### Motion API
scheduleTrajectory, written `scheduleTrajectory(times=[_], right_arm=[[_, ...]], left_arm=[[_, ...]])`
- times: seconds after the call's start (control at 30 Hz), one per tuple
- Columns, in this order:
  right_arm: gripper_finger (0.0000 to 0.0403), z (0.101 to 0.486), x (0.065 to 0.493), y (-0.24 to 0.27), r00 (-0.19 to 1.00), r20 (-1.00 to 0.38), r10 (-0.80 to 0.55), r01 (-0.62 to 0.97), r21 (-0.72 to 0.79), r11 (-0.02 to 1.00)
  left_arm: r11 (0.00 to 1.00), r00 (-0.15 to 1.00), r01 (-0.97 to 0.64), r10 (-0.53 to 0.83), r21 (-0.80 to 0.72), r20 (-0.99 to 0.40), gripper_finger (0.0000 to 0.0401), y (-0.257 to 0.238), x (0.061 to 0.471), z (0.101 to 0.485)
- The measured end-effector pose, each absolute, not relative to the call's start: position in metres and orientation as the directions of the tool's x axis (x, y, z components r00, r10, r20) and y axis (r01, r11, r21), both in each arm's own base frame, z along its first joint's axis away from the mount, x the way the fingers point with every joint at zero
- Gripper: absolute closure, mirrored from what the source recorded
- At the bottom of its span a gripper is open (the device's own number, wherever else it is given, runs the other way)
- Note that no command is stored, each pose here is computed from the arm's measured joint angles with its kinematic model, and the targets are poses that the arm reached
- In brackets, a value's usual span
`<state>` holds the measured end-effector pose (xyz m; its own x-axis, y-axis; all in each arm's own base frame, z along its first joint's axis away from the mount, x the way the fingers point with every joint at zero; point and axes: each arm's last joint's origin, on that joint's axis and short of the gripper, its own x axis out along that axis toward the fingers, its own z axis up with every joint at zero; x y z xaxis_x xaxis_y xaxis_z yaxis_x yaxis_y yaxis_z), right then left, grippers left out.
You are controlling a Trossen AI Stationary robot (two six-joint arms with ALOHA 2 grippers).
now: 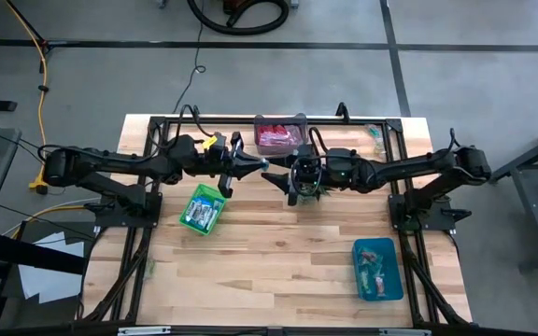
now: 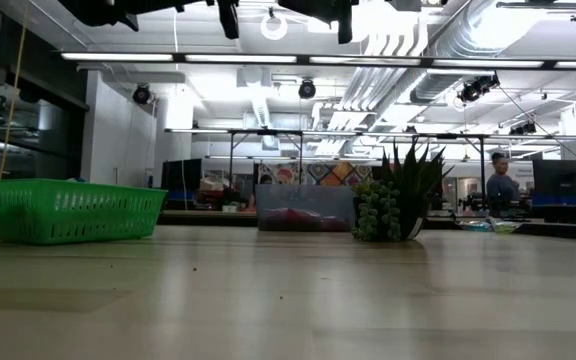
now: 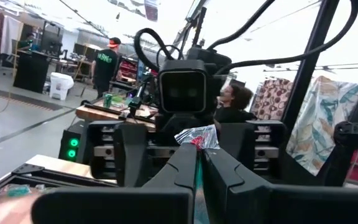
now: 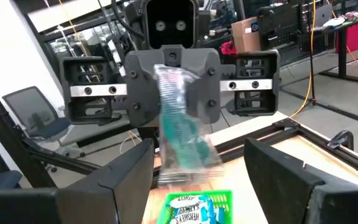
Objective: Sort candy
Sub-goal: Put the transparent candy into the blue bin
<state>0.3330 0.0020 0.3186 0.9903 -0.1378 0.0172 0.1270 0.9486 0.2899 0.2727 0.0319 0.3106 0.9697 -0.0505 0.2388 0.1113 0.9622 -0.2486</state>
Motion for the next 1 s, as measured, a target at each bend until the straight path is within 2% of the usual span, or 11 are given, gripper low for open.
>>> scheduleTrajectory(times=[0.2, 0.3, 0.4, 0.6, 0.63, 0.8, 0.9, 1.0], right_arm=[[0.0162, 0.318, 0.333, 0.002, 0.99, 0.016, -0.138, 0.128, 0.286, 0.95], [0.0184, 0.318, 0.333, 0.002, 0.99, 0.016, -0.138, 0.128, 0.286, 0.95], [0.0231, 0.318, 0.333, 0.002, 0.99, 0.016, -0.138, 0.128, 0.291, 0.948], [0.0374, 0.318, 0.333, 0.002, 0.989, 0.016, -0.145, 0.135, 0.286, 0.949], [0.0387, 0.318, 0.333, 0.002, 0.989, 0.016, -0.145, 0.135, 0.285, 0.949], [0.0381, 0.319, 0.332, 0.001, 0.989, 0.013, -0.149, 0.14, 0.277, 0.951], [0.0396, 0.325, 0.322, -0.002, 0.987, -0.024, -0.159, 0.16, 0.228, 0.96], [0.0395, 0.337, 0.301, -0.009, 0.979, -0.079, -0.191, 0.203, 0.211, 0.956]], left_arm=[[0.962, 0.968, 0.12, -0.058, -0.247, 0.242, 0.0401, 0.03, 0.273, 0.311], [0.962, 0.969, 0.116, -0.055, -0.248, 0.242, 0.0401, 0.03, 0.273, 0.311], [0.962, 0.969, 0.108, -0.045, -0.25, 0.242, 0.0401, 0.03, 0.273, 0.311], [0.968, 0.971, 0.098, -0.041, -0.23, 0.237, 0.0394, 0.03, 0.273, 0.31], [0.97, 0.971, 0.096, -0.041, -0.223, 0.237, 0.0391, 0.031, 0.273, 0.31], [0.974, 0.972, 0.077, -0.025, -0.214, 0.236, 0.0365, 0.032, 0.273, 0.31], [0.964, 0.982, 0.051, -0.001, -0.262, 0.187, 0.0333, 0.037, 0.266, 0.311], [0.959, 0.992, -0.011, 0.046, -0.282, 0.116, 0.0293, 0.044, 0.251, 0.316]])
